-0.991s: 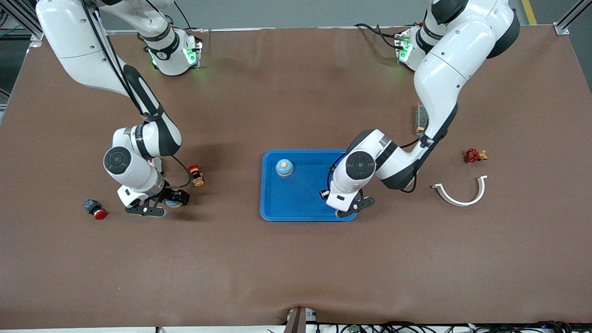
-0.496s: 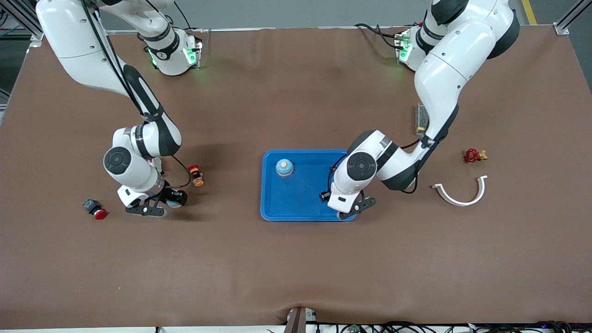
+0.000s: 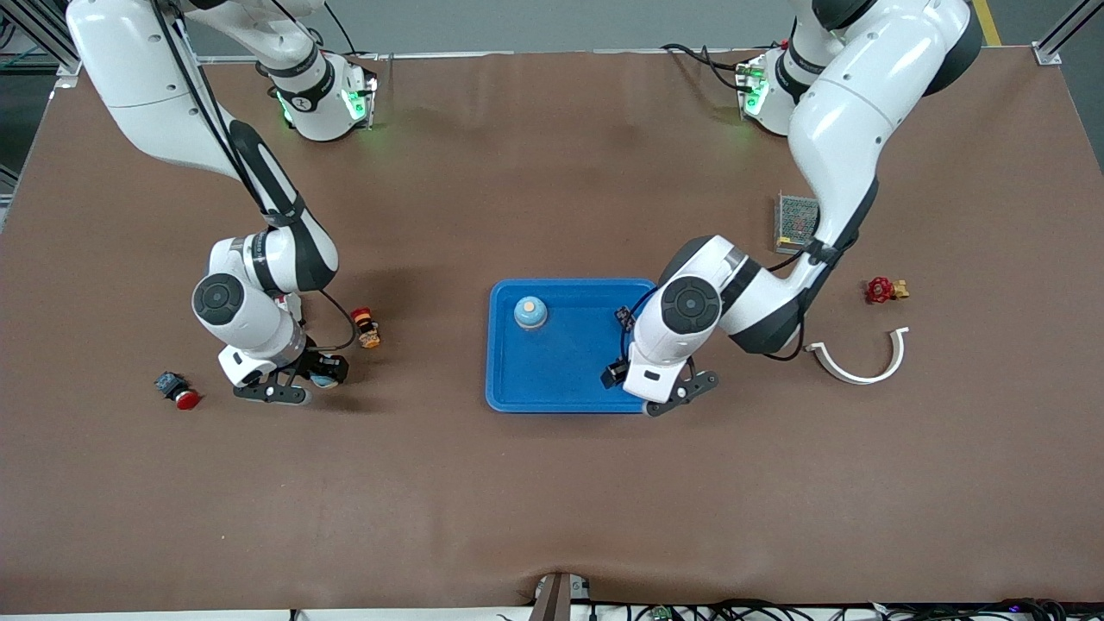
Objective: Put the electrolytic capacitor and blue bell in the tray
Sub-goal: 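Release the capacitor in the tray and raise the left gripper away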
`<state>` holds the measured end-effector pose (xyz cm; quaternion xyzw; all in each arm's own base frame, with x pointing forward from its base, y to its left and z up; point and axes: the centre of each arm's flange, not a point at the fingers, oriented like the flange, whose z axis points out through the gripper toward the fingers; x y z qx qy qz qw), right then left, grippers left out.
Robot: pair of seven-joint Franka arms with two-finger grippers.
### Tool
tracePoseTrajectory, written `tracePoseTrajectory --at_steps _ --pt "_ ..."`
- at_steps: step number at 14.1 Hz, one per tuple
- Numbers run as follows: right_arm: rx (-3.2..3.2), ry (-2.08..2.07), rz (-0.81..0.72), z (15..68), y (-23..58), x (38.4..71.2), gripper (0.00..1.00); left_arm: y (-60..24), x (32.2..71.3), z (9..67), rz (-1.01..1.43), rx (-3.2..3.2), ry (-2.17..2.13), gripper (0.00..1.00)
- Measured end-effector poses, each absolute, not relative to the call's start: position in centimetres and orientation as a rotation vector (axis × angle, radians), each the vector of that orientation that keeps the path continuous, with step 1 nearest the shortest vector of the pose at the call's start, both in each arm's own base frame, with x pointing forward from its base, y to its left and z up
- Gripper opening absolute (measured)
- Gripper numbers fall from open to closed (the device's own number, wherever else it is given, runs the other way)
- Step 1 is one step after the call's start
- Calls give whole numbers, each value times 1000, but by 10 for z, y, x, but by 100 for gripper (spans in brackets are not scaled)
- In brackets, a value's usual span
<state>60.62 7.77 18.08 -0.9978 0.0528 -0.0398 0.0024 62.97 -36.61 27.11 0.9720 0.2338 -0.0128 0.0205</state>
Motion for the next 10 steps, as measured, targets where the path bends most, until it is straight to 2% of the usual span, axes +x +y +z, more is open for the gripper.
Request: tracePoseTrajectory --at_steps 5,10 --pt "-3138 214 -39 184 82 606 66 -314 655 350 23 3057 728 100" --pt "-3139 323 21 216 121 615 66 -224 664 428 3 3185 536 100"
